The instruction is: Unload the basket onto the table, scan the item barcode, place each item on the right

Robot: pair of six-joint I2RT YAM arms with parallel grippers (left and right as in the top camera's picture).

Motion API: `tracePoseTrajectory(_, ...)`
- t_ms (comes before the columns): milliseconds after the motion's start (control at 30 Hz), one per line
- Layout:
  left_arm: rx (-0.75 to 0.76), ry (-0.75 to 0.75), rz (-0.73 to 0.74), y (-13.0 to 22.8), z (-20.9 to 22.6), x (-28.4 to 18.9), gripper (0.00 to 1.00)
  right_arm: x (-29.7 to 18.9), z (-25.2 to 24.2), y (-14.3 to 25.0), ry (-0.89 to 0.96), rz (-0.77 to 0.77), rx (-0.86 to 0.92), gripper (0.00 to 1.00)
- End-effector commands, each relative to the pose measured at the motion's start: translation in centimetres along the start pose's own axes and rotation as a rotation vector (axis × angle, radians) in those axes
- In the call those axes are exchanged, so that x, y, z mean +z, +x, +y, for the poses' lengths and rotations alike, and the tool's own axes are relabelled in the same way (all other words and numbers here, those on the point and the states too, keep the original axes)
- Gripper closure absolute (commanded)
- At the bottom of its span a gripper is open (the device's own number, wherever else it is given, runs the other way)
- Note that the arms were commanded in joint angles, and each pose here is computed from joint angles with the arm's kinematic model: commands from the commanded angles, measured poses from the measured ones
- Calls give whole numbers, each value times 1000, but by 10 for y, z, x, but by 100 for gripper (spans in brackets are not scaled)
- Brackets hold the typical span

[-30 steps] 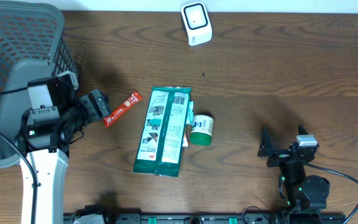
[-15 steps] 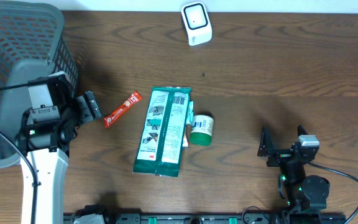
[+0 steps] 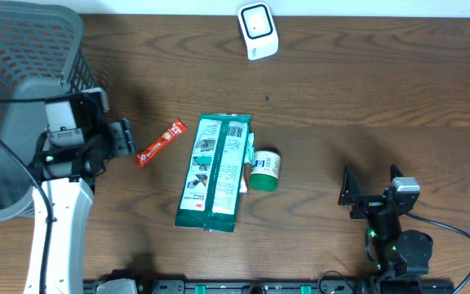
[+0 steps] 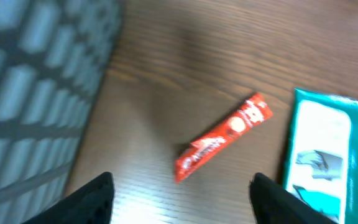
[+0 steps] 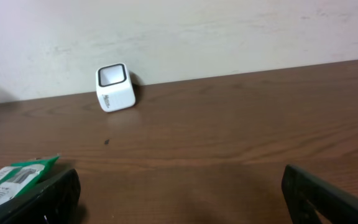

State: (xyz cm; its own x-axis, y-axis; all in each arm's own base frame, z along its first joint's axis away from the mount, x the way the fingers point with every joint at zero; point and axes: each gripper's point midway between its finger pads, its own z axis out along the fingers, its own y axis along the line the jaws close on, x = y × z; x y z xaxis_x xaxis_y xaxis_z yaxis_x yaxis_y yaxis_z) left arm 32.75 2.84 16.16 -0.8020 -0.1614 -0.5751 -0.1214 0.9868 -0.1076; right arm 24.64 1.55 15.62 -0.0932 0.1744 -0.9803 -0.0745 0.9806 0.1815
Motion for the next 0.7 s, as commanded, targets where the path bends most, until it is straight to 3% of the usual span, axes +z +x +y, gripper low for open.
tracePoseTrajectory(0,81,64,5,-7,-22,4,34,0,-2,1,8,2,12,1)
tracePoseTrajectory(200,161,36,93,-5,-35,25,47,0,-2,1,8,2,11,1)
tracePoseTrajectory(300,169,24,171,10,-37,46,48,0,-2,1,8,2,11,1)
tracePoseTrajectory(500,33,-93,335,43,-10,80,48,0,-2,1,8,2,11,1)
tracePoseTrajectory(667,-39,-69,385,53,-2,88,49,0,-2,1,8,2,12,1)
